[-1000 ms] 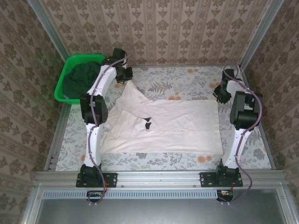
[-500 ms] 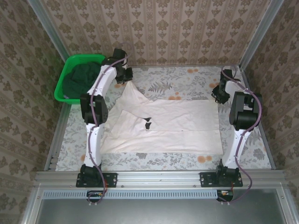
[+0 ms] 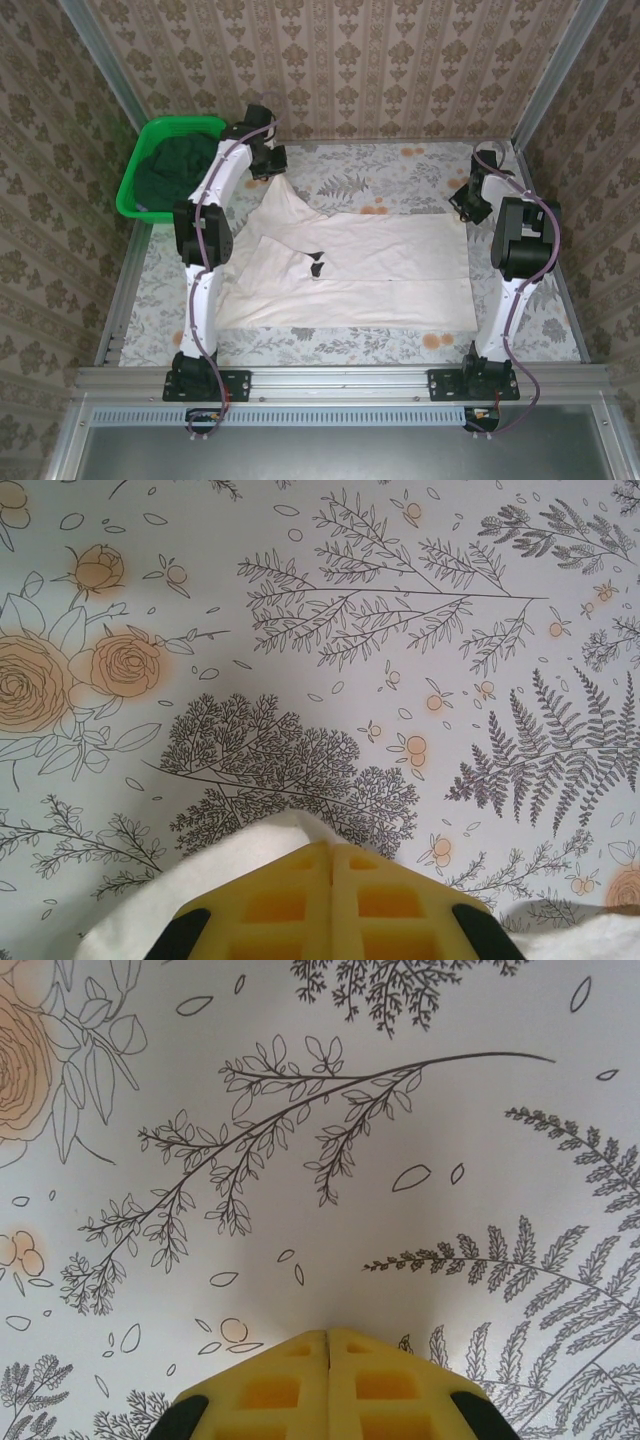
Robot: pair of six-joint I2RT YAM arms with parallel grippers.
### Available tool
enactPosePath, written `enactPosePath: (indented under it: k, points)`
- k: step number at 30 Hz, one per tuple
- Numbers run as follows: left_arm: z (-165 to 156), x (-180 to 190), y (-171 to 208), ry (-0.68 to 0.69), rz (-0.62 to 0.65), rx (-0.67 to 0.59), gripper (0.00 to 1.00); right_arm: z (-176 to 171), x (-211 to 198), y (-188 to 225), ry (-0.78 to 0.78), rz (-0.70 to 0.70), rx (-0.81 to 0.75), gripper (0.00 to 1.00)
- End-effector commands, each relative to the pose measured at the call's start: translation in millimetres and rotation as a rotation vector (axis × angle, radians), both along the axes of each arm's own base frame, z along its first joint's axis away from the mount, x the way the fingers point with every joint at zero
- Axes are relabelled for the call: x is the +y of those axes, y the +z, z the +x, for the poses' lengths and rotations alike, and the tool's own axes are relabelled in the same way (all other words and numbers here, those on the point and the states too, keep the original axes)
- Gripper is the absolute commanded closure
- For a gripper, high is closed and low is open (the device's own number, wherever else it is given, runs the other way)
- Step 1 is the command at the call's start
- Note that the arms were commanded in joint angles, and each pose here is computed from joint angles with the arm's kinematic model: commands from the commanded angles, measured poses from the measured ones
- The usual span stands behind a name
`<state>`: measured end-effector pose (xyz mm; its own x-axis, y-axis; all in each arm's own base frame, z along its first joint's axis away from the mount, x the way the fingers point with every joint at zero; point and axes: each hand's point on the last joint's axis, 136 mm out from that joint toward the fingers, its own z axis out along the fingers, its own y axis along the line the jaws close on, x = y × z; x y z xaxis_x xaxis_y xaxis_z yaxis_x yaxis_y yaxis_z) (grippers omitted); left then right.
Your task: Fold and stack the t-shirts
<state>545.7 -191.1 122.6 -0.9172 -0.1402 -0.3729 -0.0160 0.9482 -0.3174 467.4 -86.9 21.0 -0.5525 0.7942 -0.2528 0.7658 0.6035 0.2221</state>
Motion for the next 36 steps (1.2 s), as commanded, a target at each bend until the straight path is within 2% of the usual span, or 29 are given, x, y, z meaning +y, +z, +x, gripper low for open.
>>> enactPosePath:
  k: [1, 11, 19, 28, 32, 36]
  points:
    - [-6, -2, 37, -0.024, -0.019, -0.044, 1.0, -2, 16, 12, 0.041, 0.046, -0.016, 1.0]
    - [-47, -5, 58, -0.018, -0.101, 0.083, 1.0, -3, 23, 58, 0.097, 0.04, -0.124, 1.0]
    - [-98, 6, 93, 0.003, -0.139, 0.171, 1.0, -34, 39, 94, 0.169, 0.039, -0.178, 1.0]
    - [-174, 26, 123, 0.001, -0.15, 0.17, 1.0, -79, 55, 120, 0.25, 0.049, -0.213, 1.0]
    - [-211, 31, 116, -0.005, -0.181, 0.192, 1.0, -99, 56, 128, 0.284, 0.023, -0.234, 1.0]
    - [-250, 40, 93, 0.009, -0.218, 0.276, 1.0, -121, 57, 128, 0.278, 0.02, -0.255, 1.0]
